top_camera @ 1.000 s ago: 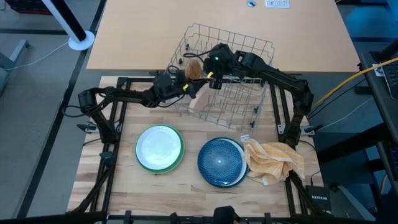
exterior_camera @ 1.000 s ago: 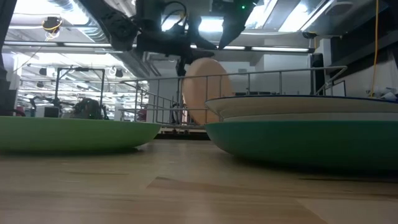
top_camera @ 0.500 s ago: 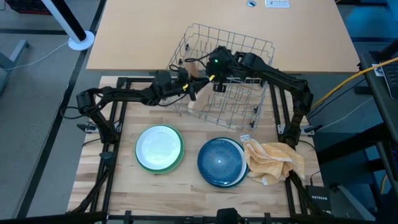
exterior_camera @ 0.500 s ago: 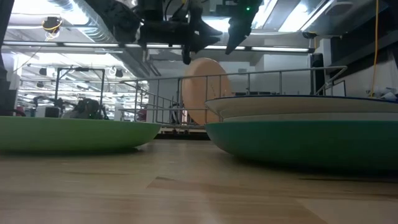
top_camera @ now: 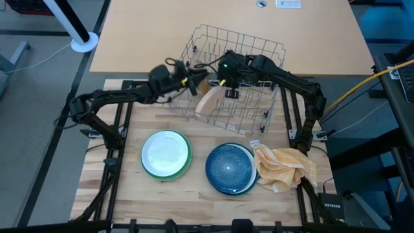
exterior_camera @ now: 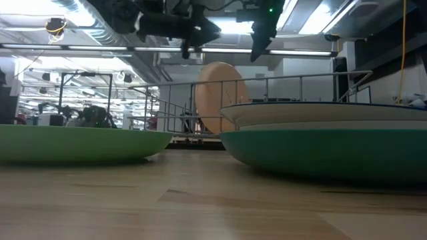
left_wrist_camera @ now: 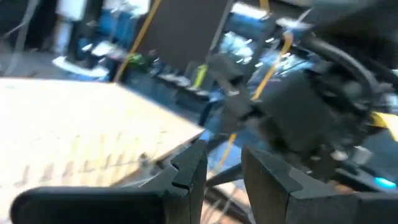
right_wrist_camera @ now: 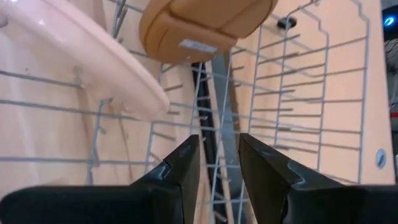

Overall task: Sort dishes
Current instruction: Adjust the plates in the dish rack

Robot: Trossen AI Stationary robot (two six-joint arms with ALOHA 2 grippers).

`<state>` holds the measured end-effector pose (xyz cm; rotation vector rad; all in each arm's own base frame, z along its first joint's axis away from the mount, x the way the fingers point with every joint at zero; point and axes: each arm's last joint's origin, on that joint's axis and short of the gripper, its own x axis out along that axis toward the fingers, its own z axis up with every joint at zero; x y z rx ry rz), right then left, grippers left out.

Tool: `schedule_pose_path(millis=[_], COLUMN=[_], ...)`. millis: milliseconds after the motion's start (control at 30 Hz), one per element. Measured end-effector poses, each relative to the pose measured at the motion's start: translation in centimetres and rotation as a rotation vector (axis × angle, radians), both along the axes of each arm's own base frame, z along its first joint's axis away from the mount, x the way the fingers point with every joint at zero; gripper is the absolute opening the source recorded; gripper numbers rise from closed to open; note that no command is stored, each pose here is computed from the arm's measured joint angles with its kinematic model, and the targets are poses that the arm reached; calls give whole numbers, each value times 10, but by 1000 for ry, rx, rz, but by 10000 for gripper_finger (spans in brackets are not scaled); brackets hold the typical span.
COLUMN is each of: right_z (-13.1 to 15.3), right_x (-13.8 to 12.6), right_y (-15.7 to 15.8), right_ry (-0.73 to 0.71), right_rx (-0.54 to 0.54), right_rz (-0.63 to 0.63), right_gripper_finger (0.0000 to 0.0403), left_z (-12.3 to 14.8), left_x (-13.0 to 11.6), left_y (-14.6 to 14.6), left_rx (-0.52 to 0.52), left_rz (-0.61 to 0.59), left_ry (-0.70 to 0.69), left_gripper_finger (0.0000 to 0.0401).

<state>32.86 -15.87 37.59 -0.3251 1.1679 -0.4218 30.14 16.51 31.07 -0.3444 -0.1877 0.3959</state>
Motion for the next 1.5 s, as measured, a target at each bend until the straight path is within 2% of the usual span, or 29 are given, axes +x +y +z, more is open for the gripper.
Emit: schedule_pose_path(millis=[200,333,433,733,833,900,1100,1300,1500], right_z=[0,0,0,1,2,2,2,3,3], right_x=[0,0,0,1,3,3,3,3,3], right_y=[1,1,1,0,0,-1,-1,-1,-1], right_ry=[-18,-45,-53,-71,-87,-88,-91,-96,-98], right_rx=[21,35,42,36,30,29,28,27,25], right_rz=[-40,-69,-80,-79,-78,-78,-78,-78,-77], right_gripper_finger=[117,117,117,117,117,117,117,117,117], left_z=[-12,-30,-39,-39,-42,-45,-56,-69,-71], left_x=[-30,-38,-39,-38,-36,-32,-26,-17,-12], left_y=[20,28,30,31,33,34,40,46,50], left_rx=[-132,-232,-268,-305,-291,-279,-345,-360,-326], left_rz=[113,143,149,145,110,88,96,99,96], left_ry=[255,392,440,415,421,412,390,370,326], left_gripper_finger=[93,93,93,93,96,102,134,160,149])
